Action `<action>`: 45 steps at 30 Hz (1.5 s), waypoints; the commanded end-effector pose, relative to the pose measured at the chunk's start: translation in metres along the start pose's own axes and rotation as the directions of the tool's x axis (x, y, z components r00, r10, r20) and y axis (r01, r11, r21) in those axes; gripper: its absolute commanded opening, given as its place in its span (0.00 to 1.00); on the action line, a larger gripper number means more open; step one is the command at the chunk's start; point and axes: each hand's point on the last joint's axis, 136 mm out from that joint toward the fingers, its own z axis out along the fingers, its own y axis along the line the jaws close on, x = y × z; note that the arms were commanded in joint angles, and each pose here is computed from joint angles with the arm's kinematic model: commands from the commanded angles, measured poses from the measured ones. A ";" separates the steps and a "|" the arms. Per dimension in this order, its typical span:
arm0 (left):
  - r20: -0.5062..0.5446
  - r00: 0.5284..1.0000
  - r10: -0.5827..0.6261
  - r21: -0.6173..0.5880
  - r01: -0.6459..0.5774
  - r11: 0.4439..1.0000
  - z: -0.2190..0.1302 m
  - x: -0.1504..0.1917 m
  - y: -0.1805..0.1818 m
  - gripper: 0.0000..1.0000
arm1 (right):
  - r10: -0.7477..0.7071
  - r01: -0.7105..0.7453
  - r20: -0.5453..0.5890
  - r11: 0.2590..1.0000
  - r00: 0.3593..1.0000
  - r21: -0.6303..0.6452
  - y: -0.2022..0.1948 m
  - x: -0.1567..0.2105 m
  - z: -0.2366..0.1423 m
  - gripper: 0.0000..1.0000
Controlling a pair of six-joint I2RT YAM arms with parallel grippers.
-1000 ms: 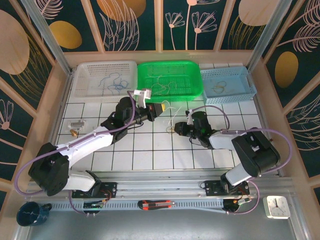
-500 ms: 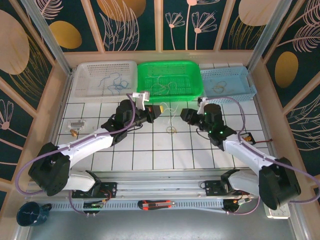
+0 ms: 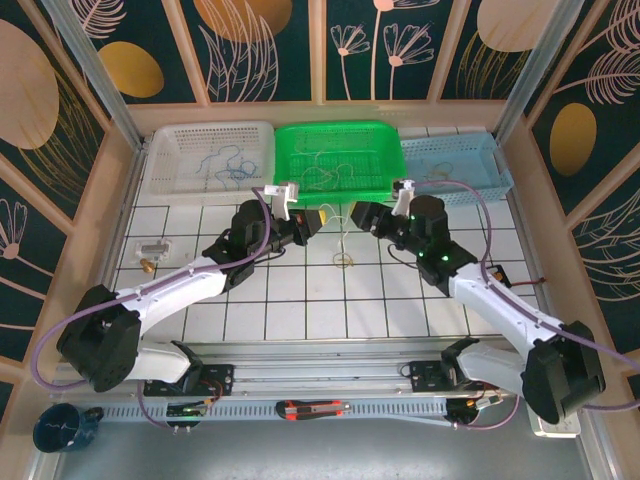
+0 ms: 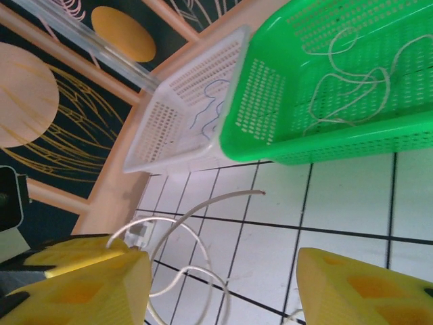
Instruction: Untangle the cables
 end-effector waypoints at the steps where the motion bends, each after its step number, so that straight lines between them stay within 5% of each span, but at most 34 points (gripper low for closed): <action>1: 0.041 0.999 0.008 0.039 -0.010 0.999 -0.002 -0.011 -0.012 0.00 | 0.001 0.001 0.034 0.997 0.999 -0.071 0.023 -0.016 0.010 0.58; 8: 0.034 0.999 0.007 0.042 -0.008 0.999 -0.002 -0.007 -0.010 0.00 | -0.005 0.007 0.013 0.993 1.000 -0.119 0.038 -0.019 0.031 0.51; 29: 0.033 0.999 0.014 0.037 -0.015 0.999 -0.002 -0.006 -0.009 0.00 | -0.045 0.047 0.023 0.993 0.999 -0.104 0.045 -0.006 0.014 0.57; 33: 0.030 0.999 0.016 0.050 -0.018 0.999 -0.002 -0.006 -0.012 0.00 | -0.049 0.049 0.009 0.994 0.999 -0.101 0.043 -0.004 0.020 0.45; 38: 0.024 0.999 0.025 0.067 -0.027 0.997 -0.003 -0.004 -0.014 0.00 | -0.079 0.080 0.016 0.990 0.997 -0.112 0.049 -0.013 0.024 0.00; 45: 0.008 0.999 0.045 0.068 -0.045 0.997 -0.005 0.010 -0.005 0.05 | -0.178 0.193 0.111 0.971 0.978 -0.143 0.088 -0.068 0.006 0.00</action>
